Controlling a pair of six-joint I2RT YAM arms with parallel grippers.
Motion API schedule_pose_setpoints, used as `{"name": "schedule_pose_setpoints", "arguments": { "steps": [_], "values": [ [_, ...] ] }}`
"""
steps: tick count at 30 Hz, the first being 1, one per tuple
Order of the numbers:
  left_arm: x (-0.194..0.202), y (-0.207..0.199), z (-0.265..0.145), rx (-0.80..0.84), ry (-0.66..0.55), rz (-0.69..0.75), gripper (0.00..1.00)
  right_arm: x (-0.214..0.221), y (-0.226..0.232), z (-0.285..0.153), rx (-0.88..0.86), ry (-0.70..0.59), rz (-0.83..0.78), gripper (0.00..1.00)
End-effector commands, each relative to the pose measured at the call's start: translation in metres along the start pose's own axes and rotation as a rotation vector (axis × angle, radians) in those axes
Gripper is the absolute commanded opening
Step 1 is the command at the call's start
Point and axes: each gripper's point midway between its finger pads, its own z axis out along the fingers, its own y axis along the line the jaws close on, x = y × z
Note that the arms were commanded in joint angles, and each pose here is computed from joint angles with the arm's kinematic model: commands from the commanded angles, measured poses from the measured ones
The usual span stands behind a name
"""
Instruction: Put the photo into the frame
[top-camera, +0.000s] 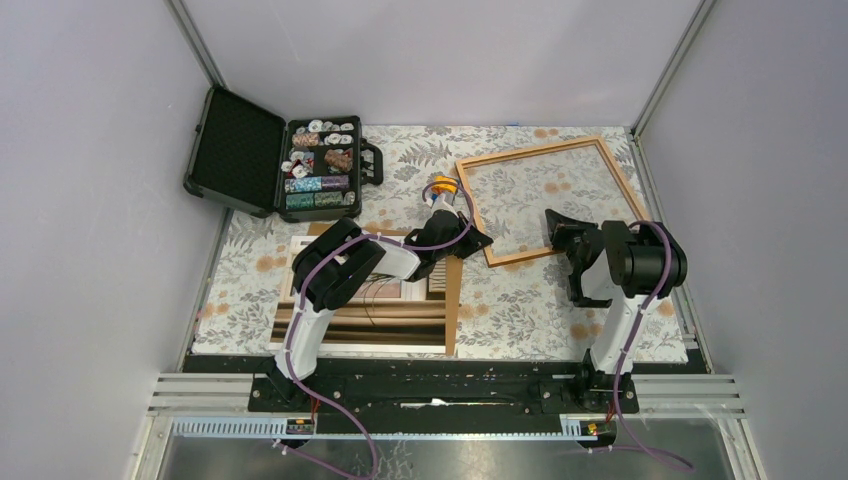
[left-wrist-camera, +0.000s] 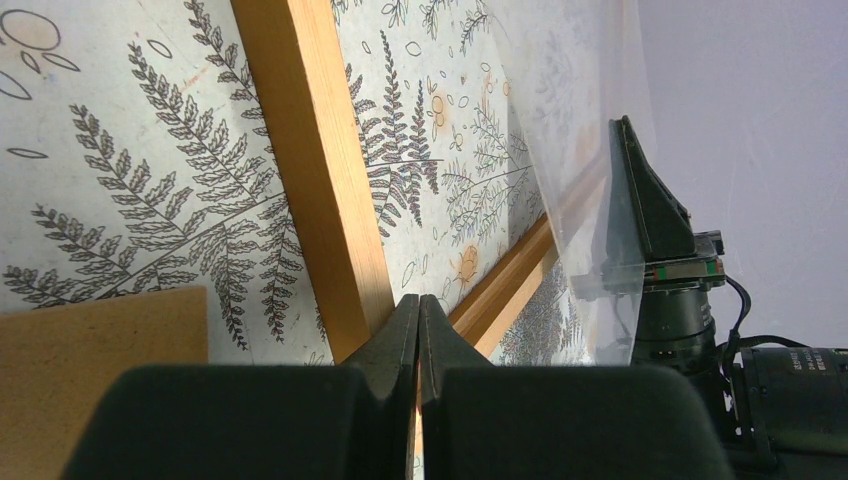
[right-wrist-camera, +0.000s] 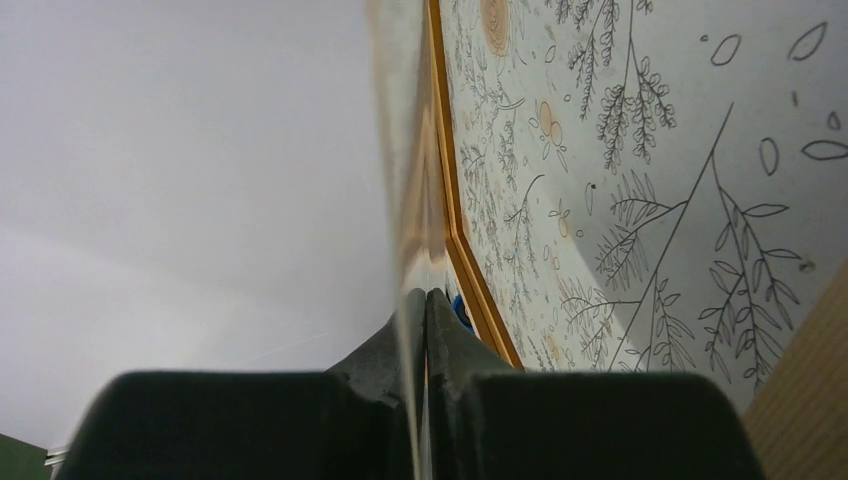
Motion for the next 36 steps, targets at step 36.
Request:
{"name": "schedule_pose_setpoints", "arguments": {
  "steps": [36],
  "values": [
    [0.012,0.064,-0.008,-0.211,0.029,0.028,0.0,0.026,0.0,0.02,-0.014,0.042,-0.123,0.05]
  ]
}}
